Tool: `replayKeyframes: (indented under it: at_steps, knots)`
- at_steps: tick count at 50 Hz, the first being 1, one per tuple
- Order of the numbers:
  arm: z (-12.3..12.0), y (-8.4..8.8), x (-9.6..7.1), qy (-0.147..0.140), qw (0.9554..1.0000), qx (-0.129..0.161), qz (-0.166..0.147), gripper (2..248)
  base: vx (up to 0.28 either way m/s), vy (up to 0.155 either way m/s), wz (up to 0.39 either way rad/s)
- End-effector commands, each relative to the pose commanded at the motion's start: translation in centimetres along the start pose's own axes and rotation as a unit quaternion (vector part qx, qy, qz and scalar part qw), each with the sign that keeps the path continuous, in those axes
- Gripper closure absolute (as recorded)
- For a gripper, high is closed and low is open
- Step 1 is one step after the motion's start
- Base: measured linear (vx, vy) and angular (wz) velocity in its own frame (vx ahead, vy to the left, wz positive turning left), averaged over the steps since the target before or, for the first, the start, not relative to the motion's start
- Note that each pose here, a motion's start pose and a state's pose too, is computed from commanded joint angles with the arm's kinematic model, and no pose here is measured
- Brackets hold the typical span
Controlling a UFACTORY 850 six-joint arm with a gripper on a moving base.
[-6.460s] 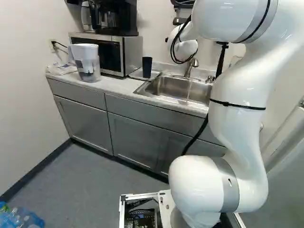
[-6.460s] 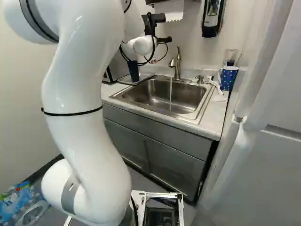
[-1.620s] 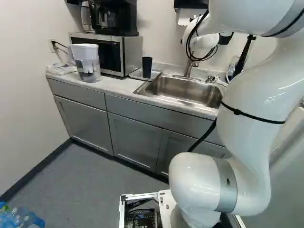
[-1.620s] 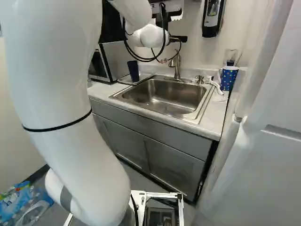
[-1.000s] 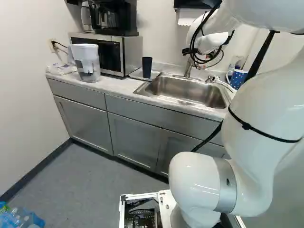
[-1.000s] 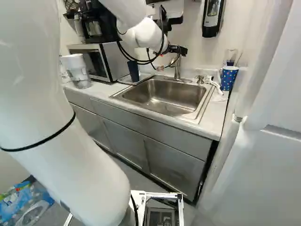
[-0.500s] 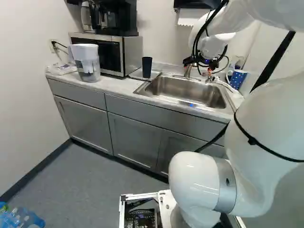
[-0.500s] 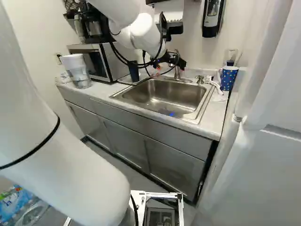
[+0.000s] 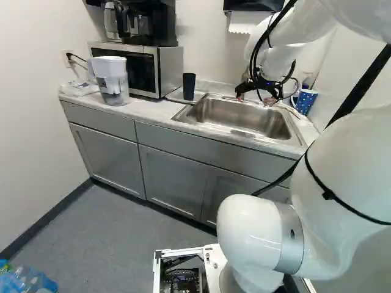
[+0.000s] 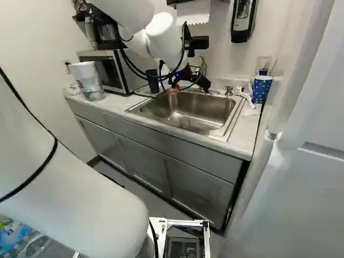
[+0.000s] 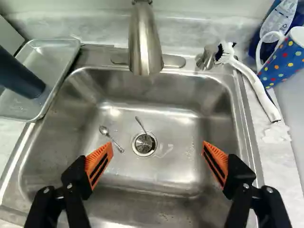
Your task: Rinse the cup and place it in the tray
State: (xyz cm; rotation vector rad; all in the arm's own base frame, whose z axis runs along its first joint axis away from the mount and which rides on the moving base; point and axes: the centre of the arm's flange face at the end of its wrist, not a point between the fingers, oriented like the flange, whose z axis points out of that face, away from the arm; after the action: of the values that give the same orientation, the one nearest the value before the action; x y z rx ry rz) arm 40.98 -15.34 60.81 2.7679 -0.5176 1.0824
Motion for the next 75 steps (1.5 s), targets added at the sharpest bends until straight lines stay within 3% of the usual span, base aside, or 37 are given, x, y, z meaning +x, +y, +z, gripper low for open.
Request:
replayKeyframes:
  at_steps: [75]
  knots:
    - [0.0, 0.0, -0.01, 0.0, 1.0, 0.0, 0.0, 3, 0.0, 0.0, 0.0]
